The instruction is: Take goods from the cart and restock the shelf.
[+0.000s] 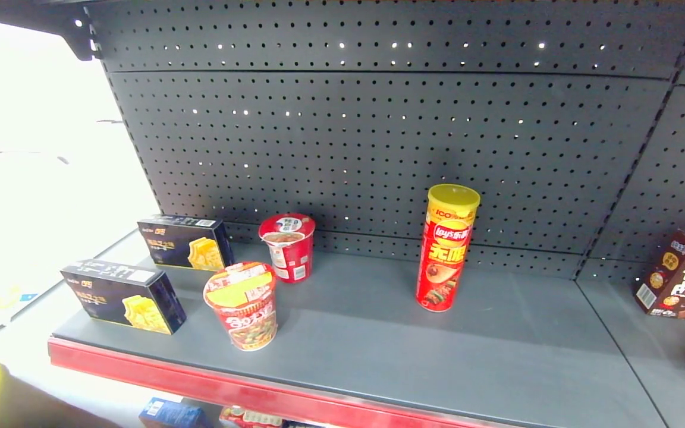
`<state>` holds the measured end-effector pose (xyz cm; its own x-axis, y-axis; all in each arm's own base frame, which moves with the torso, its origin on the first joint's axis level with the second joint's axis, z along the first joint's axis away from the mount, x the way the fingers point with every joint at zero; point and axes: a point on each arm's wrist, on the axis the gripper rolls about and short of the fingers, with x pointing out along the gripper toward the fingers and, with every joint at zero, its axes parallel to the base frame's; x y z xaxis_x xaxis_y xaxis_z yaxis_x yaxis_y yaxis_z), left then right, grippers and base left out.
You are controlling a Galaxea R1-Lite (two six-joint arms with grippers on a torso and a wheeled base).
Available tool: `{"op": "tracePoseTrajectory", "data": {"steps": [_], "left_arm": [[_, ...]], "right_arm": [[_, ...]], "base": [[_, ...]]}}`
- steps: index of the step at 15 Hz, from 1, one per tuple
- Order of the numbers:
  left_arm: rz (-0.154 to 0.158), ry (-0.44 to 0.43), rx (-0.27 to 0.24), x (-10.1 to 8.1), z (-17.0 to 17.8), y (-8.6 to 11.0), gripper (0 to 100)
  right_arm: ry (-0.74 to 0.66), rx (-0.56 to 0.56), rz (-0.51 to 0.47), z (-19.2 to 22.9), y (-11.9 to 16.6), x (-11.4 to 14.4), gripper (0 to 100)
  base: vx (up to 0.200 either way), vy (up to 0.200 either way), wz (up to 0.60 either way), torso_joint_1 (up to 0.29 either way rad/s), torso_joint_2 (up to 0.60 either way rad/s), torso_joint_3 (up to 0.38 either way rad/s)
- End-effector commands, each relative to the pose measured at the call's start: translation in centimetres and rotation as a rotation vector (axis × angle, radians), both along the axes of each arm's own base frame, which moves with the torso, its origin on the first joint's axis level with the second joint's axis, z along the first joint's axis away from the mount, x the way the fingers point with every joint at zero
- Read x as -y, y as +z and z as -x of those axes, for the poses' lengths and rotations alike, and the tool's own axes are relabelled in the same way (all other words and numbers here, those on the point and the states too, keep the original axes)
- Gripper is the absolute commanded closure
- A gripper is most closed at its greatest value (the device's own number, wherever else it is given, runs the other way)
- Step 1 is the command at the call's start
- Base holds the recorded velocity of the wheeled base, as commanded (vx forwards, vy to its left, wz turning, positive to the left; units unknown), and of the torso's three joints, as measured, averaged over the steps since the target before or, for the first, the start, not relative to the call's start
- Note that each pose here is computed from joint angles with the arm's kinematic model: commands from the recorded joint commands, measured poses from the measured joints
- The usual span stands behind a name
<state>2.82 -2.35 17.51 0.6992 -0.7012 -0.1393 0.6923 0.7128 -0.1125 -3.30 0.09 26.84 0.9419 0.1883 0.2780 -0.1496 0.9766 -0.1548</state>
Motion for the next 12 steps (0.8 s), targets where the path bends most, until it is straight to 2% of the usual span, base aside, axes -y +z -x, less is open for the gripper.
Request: {"op": "tracePoseTrajectory", "data": {"steps": [1,3,5,6,8,11,12], "left_arm": [[0.024,0.022,0.036,-0.4,0.5,0.5,100],[0.040,0.025,0.064,-0.4,0.5,1.6,100],[0.038,0.031,0.063,-0.2,0.2,1.9,100],[0.045,0.047,0.077,-0.3,0.2,2.4,100],[0.045,0.056,0.079,-0.2,0.1,2.6,100],[0.039,0.053,0.071,0.2,-0.6,3.6,100],[0.035,0.049,0.068,0.4,-0.9,3.8,100]], "right_arm": [[0.174,-0.229,0.065,-4.6,-2.4,-0.6,0],[0.175,-0.256,0.070,-6.2,-2.3,-0.9,0],[0.186,-0.273,0.071,-7.3,-2.7,-1.1,0],[0.217,-0.317,0.079,-8.3,-3.0,-1.5,0],[0.271,-0.353,0.089,-9.3,-2.9,-2.1,0],[0.334,-0.419,0.043,-11.3,-2.7,-3.1,0],[0.335,-0.411,0.047,-12.2,-2.6,-3.4,0]], "base": [[0.000,0.000,0.00,0.000,0.00,0.000],[0.000,0.000,0.00,0.000,0.00,0.000],[0.000,0.000,0.00,0.000,0.00,0.000],[0.000,0.000,0.00,0.000,0.00,0.000],[0.000,0.000,0.00,0.000,0.00,0.000],[0.000,0.000,0.00,0.000,0.00,0.000],[0.000,0.000,0.00,0.000,0.00,0.000]]}}
